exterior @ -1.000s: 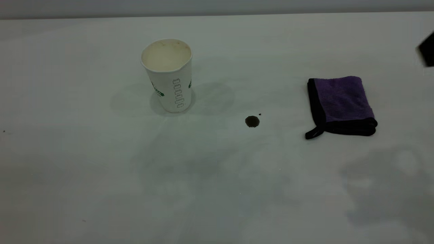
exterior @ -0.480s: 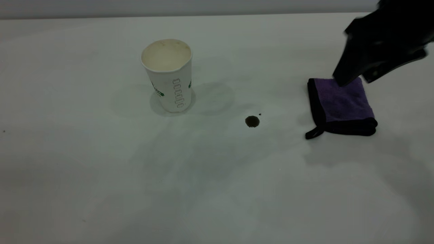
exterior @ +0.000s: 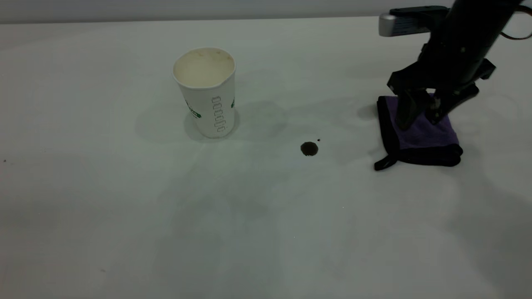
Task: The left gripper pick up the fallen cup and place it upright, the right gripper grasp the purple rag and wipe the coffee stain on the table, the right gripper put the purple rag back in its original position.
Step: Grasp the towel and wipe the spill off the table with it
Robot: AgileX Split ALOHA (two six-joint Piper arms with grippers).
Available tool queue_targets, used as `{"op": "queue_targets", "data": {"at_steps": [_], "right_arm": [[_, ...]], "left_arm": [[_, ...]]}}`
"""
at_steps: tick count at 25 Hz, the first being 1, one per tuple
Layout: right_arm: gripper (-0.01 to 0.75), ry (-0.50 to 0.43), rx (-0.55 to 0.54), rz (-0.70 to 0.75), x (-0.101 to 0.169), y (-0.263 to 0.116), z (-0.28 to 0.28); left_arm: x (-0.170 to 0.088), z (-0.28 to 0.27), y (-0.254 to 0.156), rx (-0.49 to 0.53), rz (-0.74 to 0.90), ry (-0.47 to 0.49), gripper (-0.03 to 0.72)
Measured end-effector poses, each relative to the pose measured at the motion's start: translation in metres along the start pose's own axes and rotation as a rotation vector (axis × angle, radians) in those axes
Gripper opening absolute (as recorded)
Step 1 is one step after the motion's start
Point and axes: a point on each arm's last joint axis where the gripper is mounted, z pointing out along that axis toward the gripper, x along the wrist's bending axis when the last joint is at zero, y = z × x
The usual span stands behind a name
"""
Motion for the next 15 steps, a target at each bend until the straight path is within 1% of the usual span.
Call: {"op": "queue_targets", "data": {"at_steps": [5, 7, 13, 15], "right_arm": [[0.551, -0.095, -0.001, -0.016, -0.012, 0.018, 0.010], [0.551, -0.109, 0.019, -0.004, -0.015, 0.019, 0.016], [0.549, -0.138, 0.060, -0.039, -0.021, 0.013, 0.044], [0.517, -0.140, 0.063, -0.043, -0.022, 0.013, 0.046]], "left_arm": [[0.000, 0.000, 0.000, 0.000, 0.000, 0.000, 0.507], [0.000, 0.000, 0.000, 0.000, 0.000, 0.000, 0.507], [0.000, 0.000, 0.000, 0.000, 0.000, 0.000, 0.507], [0.000, 0.000, 0.000, 0.000, 0.000, 0.000, 0.507]]}}
